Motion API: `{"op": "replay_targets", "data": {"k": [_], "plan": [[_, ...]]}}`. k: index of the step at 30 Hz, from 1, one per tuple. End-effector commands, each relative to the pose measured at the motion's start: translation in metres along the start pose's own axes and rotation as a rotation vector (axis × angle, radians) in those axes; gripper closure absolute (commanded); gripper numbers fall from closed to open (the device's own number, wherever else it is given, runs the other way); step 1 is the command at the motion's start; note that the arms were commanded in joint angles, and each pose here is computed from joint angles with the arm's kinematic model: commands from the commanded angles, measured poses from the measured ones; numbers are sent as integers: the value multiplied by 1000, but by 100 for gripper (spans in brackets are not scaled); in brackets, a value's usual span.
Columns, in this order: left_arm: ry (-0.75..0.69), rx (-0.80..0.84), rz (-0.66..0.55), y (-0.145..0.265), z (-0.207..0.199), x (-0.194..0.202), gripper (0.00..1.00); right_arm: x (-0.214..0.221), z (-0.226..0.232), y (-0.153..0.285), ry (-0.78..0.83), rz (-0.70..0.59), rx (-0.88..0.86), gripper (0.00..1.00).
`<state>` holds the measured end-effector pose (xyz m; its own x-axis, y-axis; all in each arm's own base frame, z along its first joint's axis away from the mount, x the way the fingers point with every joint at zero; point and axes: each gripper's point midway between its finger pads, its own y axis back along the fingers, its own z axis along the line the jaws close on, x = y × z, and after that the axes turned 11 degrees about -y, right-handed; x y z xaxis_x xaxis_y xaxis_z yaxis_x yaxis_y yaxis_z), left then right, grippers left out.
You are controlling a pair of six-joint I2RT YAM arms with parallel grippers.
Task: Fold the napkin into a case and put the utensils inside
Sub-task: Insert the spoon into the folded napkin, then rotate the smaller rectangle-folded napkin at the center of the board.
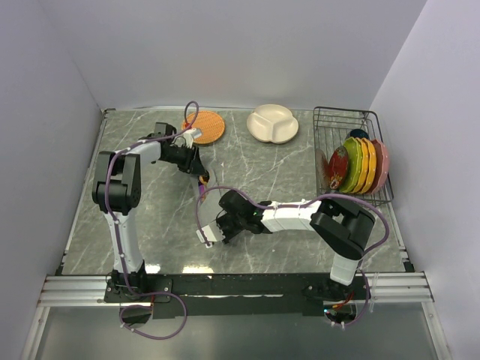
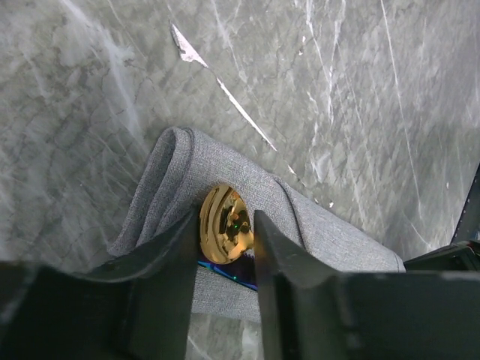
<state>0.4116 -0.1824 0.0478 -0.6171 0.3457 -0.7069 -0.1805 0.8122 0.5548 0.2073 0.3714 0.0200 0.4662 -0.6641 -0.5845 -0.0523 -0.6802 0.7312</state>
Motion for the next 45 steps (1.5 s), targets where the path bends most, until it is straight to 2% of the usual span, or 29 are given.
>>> {"op": "replay_targets", "data": {"k": [1, 7, 13, 16, 20, 24, 28, 29, 33, 36, 45], "plan": [[-45, -25, -36, 6, 2, -25, 54, -1, -7, -3, -7, -2, 27, 99], [-148, -106, -116, 30, 1, -74, 39, -11, -5, 3, -9, -46, 11, 96], [-169, -274, -227, 75, 16, -121, 31, -26, -6, 14, -25, -101, -14, 90], [-167, -346, -267, 105, 23, -134, 31, -40, -8, 25, -37, -137, -20, 86], [-129, -384, -193, 131, 27, -102, 37, -57, -13, 43, -93, -176, -17, 78], [-149, -410, -33, 141, 21, -44, 44, -68, -27, 71, -206, -220, 31, 70], [-134, -396, 152, 136, 12, 23, 46, -56, -54, 111, -425, -237, 132, 65], [-129, -389, 164, 134, 11, 30, 46, -51, -60, 119, -469, -239, 153, 64], [-121, -384, 197, 120, 14, 45, 46, -24, -70, 145, -667, -219, 231, 62], [-130, -368, 225, 99, 19, 42, 47, 1, -74, 160, -778, -198, 295, 61], [-179, -317, 305, 37, 31, 28, 48, 41, -76, 189, -996, -178, 415, 61]]}}
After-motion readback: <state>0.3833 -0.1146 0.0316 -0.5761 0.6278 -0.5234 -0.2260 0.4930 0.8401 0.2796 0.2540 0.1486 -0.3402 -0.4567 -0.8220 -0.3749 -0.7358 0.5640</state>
